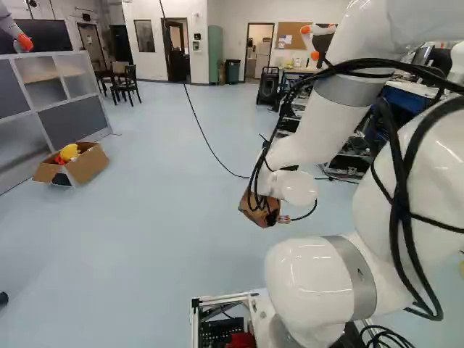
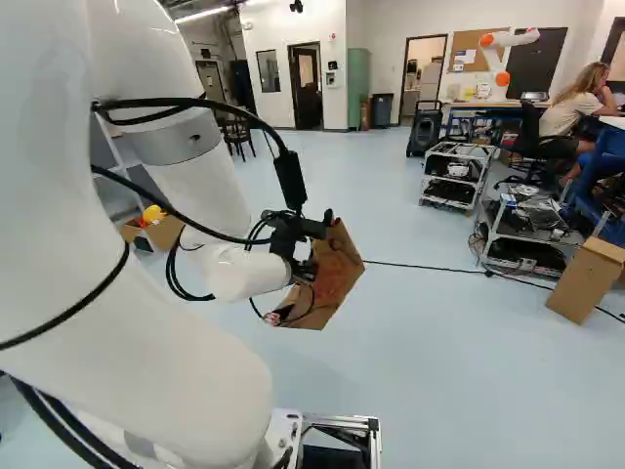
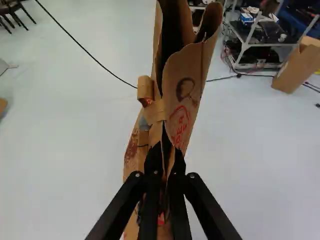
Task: Pick up the grocery bag from the ground
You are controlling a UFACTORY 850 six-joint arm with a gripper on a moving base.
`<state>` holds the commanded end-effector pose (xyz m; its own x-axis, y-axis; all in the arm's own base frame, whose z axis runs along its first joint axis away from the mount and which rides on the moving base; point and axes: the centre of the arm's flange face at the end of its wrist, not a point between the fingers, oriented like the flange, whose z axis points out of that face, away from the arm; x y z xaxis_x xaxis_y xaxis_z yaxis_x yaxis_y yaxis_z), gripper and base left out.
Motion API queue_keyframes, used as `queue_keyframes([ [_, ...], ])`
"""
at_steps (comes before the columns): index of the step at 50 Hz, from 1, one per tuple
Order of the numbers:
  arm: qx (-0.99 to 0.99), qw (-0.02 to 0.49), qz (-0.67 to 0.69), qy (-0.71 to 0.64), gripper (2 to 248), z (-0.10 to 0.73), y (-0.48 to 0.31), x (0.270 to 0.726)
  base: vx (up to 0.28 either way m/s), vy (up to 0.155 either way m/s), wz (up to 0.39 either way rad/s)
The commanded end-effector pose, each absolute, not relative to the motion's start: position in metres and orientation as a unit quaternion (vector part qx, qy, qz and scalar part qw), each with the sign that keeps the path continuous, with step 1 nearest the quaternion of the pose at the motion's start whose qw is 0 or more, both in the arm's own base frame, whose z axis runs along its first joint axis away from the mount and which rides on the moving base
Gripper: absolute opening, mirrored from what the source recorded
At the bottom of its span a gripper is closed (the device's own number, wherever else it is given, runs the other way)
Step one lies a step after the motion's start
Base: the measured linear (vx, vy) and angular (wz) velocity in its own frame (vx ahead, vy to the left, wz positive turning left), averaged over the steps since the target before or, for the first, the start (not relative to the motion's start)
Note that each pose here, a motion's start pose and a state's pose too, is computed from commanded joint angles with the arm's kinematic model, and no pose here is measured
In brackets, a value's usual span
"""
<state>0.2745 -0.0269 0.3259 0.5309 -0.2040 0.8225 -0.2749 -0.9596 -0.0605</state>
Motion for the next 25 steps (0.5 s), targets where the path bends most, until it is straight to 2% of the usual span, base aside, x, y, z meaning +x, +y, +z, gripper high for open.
queue_keyframes([
  [25,0.841,0.016,0.539,-0.052,22,0.351,-0.011,0.273,0.000,0.000,0.000],
])
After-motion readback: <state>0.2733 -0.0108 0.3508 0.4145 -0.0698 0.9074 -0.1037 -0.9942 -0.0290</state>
